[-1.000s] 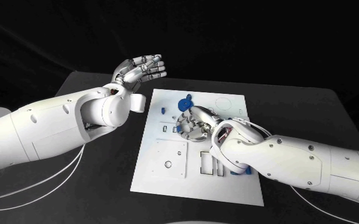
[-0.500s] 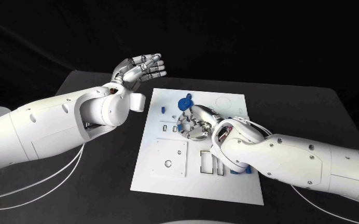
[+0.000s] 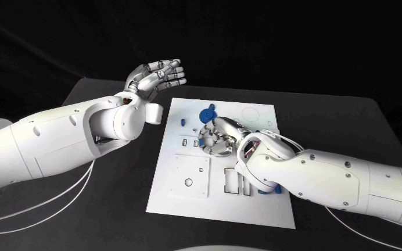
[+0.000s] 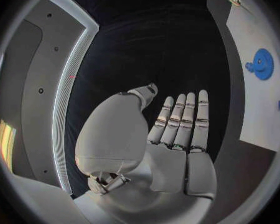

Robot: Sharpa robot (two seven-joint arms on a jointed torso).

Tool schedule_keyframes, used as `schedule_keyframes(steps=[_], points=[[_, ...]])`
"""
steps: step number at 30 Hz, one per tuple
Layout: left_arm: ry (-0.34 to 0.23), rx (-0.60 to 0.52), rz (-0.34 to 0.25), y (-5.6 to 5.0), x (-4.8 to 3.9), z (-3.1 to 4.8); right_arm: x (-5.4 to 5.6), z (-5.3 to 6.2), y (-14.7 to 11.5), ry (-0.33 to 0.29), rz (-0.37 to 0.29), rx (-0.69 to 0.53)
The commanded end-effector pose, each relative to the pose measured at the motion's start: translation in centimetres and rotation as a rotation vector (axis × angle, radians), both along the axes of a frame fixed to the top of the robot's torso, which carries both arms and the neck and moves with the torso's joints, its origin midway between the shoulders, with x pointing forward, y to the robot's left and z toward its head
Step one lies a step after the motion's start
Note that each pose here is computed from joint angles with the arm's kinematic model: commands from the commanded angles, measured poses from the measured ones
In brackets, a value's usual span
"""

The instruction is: Assemble the parts on the task board

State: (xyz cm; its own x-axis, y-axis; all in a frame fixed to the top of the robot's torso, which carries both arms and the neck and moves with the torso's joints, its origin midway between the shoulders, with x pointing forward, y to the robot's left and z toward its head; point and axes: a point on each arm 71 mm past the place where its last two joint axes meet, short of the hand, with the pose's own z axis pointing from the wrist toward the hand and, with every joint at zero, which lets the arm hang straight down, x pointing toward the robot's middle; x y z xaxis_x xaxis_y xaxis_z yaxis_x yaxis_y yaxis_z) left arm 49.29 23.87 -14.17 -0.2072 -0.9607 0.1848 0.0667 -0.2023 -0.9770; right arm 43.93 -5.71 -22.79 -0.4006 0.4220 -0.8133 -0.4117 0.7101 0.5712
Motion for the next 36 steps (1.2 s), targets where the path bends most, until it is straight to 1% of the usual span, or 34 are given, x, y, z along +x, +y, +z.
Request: schedule_keyframes(steps=[1, 21, 36], points=[[-0.007, -0.011, -0.019, -0.22, -0.07, 0.11, -0.03, -0.40, -0.10, 0.010, -0.005, -0.022], [-0.006, -0.010, -0.018, -0.16, -0.06, 0.11, -0.03, -0.37, 0.02, 0.004, 0.005, -0.014], [-0.006, -0.010, -0.017, -0.13, -0.05, 0.10, -0.18, -0.06, 0.12, -0.020, 0.006, 0.016]])
